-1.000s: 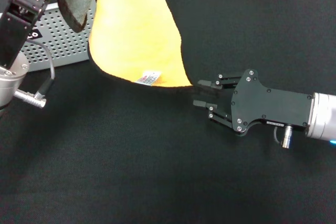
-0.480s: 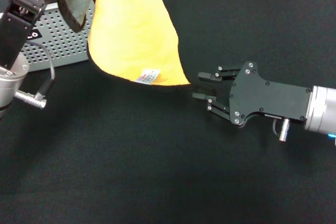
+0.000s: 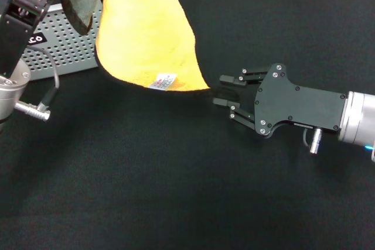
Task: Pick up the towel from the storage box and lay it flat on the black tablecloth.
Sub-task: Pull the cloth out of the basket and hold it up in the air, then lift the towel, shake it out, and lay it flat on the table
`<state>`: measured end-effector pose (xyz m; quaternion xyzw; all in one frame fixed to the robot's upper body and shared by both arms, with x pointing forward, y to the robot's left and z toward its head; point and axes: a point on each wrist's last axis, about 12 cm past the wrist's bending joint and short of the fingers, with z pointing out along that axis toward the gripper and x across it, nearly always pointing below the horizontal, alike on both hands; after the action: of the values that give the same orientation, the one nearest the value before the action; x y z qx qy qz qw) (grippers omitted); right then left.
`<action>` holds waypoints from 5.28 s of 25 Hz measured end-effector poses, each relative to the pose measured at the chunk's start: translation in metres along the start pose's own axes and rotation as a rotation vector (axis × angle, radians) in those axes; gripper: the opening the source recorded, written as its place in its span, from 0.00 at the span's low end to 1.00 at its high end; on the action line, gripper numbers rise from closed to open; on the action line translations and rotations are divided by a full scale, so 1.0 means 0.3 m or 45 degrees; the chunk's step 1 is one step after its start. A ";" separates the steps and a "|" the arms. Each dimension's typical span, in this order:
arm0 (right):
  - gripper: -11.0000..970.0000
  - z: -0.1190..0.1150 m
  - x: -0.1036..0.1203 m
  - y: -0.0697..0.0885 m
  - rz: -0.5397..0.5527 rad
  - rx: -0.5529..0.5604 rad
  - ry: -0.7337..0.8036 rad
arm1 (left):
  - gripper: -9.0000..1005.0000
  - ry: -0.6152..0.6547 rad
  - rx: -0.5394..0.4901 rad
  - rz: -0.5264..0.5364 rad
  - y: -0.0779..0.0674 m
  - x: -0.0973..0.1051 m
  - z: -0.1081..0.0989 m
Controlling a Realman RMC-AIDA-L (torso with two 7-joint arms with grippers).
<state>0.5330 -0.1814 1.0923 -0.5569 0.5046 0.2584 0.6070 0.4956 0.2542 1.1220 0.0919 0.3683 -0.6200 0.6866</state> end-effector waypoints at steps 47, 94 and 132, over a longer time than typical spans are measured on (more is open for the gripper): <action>0.02 -0.209 -0.409 -0.155 -0.379 0.224 -0.305 | 0.38 0.347 -0.509 0.007 0.023 0.044 -0.238; 0.02 0.070 -0.471 -0.065 -0.650 0.305 -0.176 | 0.73 0.423 -0.104 0.384 0.031 0.161 -0.031; 0.02 -0.048 -0.555 -0.129 -0.682 0.507 -0.230 | 0.72 0.570 -0.326 0.497 0.017 0.195 -0.170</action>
<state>0.5027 -0.1631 1.2602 -0.5152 0.3253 0.0344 0.7922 0.4780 0.2392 1.0479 0.2077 0.5605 -0.3895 0.7007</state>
